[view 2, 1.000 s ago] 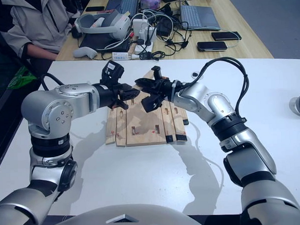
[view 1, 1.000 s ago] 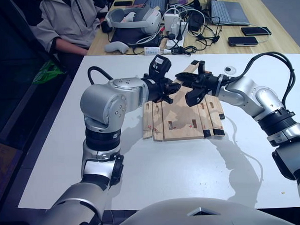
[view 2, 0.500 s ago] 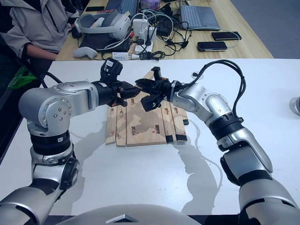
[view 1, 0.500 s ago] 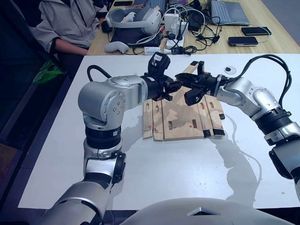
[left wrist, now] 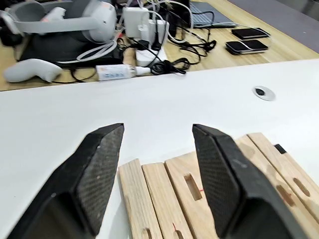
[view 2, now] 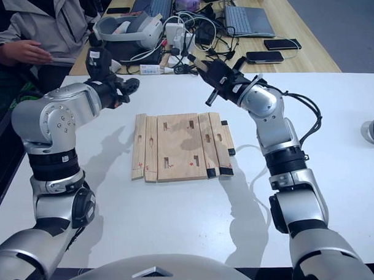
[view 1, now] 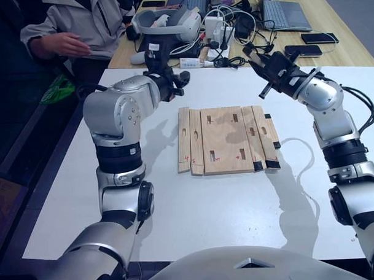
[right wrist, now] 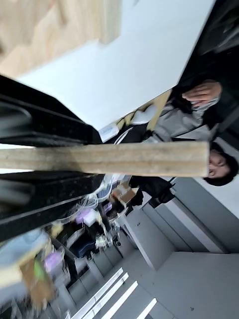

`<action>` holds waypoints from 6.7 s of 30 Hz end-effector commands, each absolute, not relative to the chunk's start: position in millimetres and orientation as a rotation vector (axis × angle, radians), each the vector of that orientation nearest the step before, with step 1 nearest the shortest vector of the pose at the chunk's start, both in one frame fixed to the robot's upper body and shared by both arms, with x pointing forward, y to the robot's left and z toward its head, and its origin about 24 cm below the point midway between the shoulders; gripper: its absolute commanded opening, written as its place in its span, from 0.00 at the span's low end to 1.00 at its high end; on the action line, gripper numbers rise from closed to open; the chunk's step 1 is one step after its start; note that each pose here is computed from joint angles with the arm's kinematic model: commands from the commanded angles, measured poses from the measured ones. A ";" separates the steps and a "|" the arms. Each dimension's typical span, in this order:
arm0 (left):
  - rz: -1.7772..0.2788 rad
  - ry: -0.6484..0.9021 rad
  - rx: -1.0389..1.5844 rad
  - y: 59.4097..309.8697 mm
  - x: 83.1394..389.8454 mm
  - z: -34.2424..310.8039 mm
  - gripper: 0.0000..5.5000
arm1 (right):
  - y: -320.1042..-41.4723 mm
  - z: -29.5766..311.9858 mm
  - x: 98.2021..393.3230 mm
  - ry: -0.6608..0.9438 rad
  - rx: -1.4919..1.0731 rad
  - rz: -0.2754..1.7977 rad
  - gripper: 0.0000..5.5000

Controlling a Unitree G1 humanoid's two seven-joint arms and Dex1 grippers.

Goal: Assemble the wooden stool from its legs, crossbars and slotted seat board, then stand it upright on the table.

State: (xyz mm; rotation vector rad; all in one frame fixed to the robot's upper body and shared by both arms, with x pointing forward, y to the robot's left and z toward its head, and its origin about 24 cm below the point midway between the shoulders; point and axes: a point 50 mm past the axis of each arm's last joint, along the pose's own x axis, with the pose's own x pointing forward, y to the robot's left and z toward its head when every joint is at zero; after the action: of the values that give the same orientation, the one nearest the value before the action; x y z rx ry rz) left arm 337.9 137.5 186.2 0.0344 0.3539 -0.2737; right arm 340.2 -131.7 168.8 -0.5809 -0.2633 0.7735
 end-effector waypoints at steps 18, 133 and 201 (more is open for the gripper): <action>-0.394 0.120 0.136 85.3 337.0 207.8 0.46 | -59.7 162.1 330.9 -0.036 -0.075 0.949 0.07; -0.212 0.038 -0.336 110.8 318.0 183.8 0.46 | -131.2 81.2 305.6 0.485 0.087 0.160 0.07; -0.179 -0.042 -0.289 121.7 335.1 197.7 0.46 | -109.8 48.4 348.9 0.318 -0.025 0.205 0.07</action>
State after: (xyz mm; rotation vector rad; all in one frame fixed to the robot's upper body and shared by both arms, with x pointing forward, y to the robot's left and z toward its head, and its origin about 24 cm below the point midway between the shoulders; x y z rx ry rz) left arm 335.6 123.1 197.2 -0.3001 -0.0483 -0.1645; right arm 354.7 -110.7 63.4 -0.0042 0.2429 0.2097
